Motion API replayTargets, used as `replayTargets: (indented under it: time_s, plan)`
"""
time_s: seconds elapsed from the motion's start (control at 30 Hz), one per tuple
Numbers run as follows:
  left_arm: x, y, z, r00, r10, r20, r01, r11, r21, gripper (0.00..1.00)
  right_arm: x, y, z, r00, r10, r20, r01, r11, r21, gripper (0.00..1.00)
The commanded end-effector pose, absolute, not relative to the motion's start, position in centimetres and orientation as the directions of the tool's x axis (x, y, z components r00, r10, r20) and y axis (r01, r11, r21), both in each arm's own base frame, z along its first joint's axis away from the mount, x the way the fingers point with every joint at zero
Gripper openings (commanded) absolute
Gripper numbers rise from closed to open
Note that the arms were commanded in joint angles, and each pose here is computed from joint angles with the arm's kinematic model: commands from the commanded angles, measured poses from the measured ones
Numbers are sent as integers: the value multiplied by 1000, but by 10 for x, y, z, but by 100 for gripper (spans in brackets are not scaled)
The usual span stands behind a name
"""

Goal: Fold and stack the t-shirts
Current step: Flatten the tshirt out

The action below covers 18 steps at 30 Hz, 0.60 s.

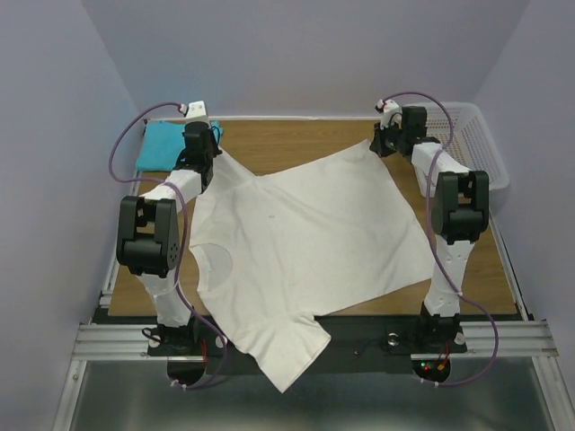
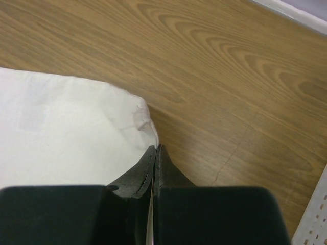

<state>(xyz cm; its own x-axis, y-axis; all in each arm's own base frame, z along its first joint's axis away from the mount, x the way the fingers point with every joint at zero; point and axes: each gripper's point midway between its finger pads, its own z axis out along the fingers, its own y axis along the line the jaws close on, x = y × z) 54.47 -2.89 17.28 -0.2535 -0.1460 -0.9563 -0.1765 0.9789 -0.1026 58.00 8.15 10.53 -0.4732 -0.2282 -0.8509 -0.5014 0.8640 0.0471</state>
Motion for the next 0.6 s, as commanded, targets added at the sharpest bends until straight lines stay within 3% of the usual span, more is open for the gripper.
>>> replayTargets:
  time_s: [0.0,0.57]
  plan:
    - [551,-19,201,-200,-105,-974,-201,977,-64,0,605,74,138,-371,-250,-894,-482,875,-44,1]
    - [564,-26,167,-343,-57,-938,-157,988,-2,0,617,40,138,-396,-276,-876,-338,931,-140,1]
